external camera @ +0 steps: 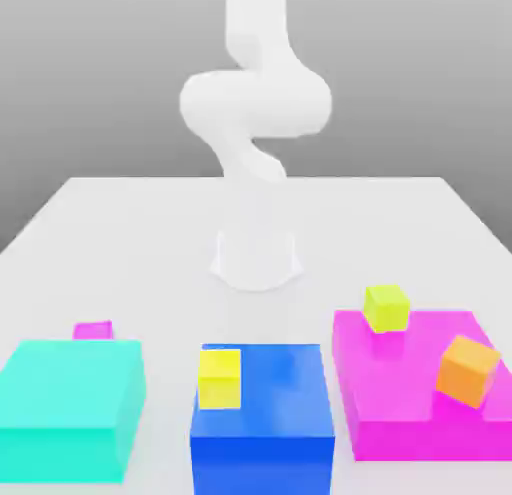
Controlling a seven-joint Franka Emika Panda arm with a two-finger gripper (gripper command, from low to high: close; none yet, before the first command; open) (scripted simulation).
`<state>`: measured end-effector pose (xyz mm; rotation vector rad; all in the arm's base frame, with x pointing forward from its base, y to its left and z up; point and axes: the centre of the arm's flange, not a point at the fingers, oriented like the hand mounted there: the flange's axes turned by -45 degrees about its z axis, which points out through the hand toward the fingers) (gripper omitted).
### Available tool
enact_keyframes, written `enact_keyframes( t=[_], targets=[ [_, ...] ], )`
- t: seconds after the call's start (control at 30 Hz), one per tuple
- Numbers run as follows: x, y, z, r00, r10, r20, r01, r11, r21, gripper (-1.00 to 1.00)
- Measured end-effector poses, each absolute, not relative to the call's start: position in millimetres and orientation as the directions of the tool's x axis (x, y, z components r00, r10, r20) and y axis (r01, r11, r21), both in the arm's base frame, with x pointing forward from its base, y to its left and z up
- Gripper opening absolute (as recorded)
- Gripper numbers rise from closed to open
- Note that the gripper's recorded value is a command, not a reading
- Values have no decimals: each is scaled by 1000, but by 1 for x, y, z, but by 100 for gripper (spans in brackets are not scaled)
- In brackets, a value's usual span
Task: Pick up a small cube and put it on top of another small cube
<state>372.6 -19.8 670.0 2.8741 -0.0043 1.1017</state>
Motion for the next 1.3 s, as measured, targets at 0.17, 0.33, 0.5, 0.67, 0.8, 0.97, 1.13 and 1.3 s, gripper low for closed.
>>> enact_keyframes(
  t=[0.17, 0.33, 0.5, 0.67, 0.8, 0.97, 1.13, 1.3],
  targets=[
    [408, -72, 581, 838, 69, 541, -26, -986, 167, 0],
    [416, -130, 491, 912, 92, 399, 2, -975, 220, 0],
    [397, -184, 402, 961, 101, 256, 44, -975, 220, 0],
    [356, -225, 318, 985, 110, 131, 87, -982, 169, 0],
    [314, -243, 258, 991, 122, 54, 117, -988, 98, 0],
    [264, -253, 197, 992, 126, 6, 126, -992, 7, 0],
    [264, -251, 153, 990, 139, 3, 139, -990, 2, 0],
    [262, -249, 137, 990, 140, 0, 140, -990, 0, -100]
  ],
)
